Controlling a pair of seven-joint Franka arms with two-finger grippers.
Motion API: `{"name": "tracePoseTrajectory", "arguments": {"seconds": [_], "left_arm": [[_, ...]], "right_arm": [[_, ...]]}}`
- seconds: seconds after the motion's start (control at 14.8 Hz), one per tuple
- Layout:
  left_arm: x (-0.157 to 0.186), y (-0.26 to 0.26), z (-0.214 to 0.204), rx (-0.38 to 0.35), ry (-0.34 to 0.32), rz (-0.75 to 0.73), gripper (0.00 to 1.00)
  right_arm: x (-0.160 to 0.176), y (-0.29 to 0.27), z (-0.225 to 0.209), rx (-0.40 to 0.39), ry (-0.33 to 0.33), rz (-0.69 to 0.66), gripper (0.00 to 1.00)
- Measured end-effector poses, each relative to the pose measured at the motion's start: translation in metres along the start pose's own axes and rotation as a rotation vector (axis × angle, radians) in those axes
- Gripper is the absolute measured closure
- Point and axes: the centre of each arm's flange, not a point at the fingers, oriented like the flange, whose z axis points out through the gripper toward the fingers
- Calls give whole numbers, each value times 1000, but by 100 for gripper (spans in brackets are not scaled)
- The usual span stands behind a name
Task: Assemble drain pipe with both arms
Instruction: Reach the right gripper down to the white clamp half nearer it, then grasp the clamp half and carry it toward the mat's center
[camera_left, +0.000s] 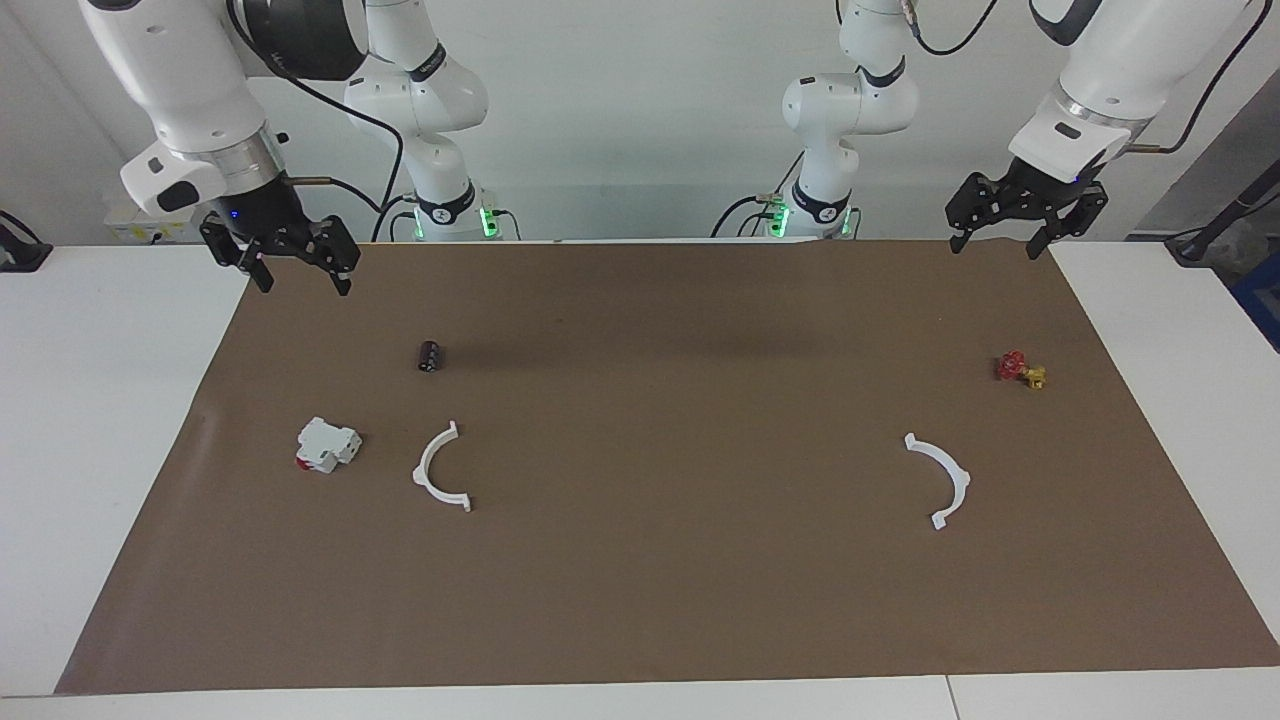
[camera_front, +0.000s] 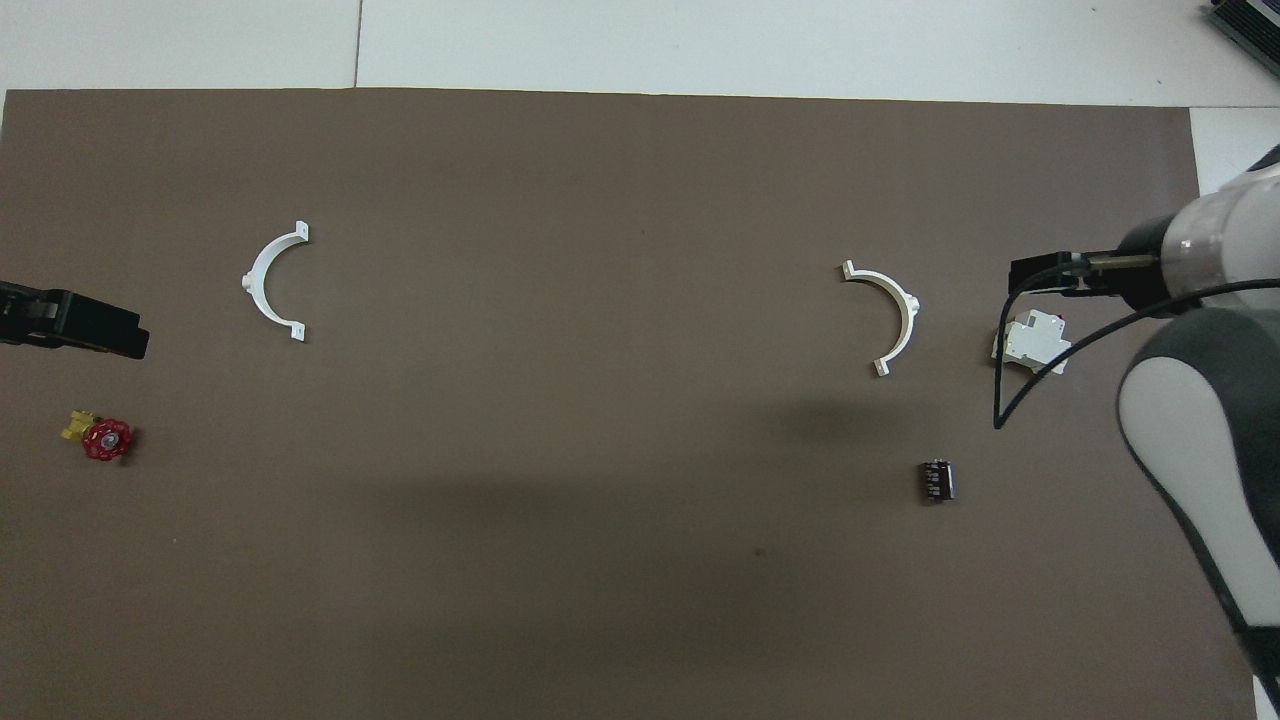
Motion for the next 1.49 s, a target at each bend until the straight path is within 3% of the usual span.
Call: {"name": "tracePoseTrajectory", "arguments": {"seconds": [0.34,0.47,0.68,1.02,1.08,1.22,1.49], "left_arm": [[0,0,0,0,0,0,0],[0,0,0,0,0,0,0],[0,0,0,0,-1,0,0],[0,0,0,0,-1,0,0],[0,0,0,0,-1,0,0],[0,0,0,0,-1,0,0],[-2,0,3,-2,-16,0,0]], "right_arm": [[24,-24,150,0,13,-145,0],[22,-30,188,-4,5,-239,0],[19,-28,223,16,-7,-306,0],[13,-26,233,20,-30,-316,6],[10,-25,236,20,-37,-330,10],[8,-22,239,20,-43,-355,35],[9,-20,234,21,-41,-357,75]]}}
